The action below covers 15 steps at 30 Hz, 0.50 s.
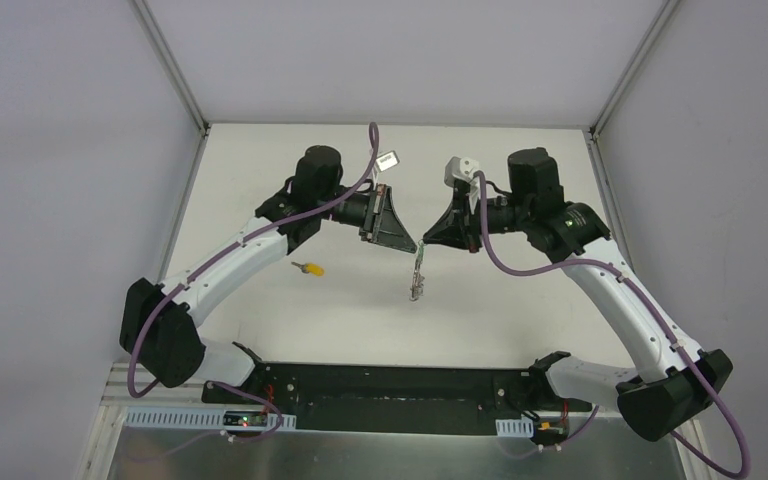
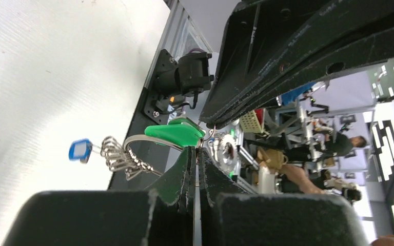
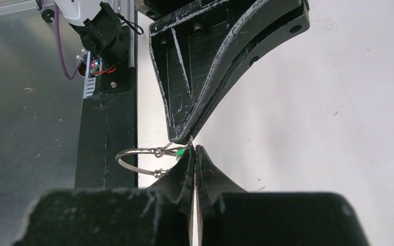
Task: Put the keys on the keyring
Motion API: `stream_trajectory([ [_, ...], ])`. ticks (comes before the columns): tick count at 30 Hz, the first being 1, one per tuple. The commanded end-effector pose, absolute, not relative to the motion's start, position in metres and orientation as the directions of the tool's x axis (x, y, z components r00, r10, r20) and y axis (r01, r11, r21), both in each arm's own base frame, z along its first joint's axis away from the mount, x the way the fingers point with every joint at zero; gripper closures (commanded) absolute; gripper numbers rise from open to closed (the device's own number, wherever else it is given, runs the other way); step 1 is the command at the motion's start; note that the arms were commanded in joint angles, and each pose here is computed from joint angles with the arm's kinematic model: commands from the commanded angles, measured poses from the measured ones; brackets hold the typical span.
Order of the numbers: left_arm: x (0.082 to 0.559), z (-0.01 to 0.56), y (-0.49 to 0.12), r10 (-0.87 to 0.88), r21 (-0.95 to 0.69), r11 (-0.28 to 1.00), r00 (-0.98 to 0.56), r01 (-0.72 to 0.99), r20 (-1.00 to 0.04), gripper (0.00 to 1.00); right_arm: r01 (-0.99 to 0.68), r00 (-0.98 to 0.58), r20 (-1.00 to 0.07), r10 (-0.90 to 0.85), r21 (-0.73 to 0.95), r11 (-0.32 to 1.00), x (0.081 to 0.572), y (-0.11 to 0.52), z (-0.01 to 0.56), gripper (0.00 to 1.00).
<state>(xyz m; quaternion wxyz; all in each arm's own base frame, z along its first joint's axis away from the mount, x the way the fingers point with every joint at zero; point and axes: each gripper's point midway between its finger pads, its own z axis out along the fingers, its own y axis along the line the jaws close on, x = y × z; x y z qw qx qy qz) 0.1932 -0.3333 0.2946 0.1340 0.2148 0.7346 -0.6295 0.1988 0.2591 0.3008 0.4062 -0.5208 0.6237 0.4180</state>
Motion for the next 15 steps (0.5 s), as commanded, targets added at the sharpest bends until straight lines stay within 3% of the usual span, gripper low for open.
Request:
stream_trajectory([
  [1,0.1683,0.3024,-0.3196,0.232,-0.808,0.080,-0.799,0.584,-0.555,1.00,-0.996,-0.024,-0.960,-0.280,-0.001,0.090,0.2047,0.2579,0.3135,1.00],
  [15,0.1696,0.2992,-0.3119,0.310,-0.716,0.127,-0.713,0.687,-0.629,1.00,-0.998,-0.065,-0.965,-0.255,0.057,0.036,0.1979,0.2640,0.3099,1.00],
])
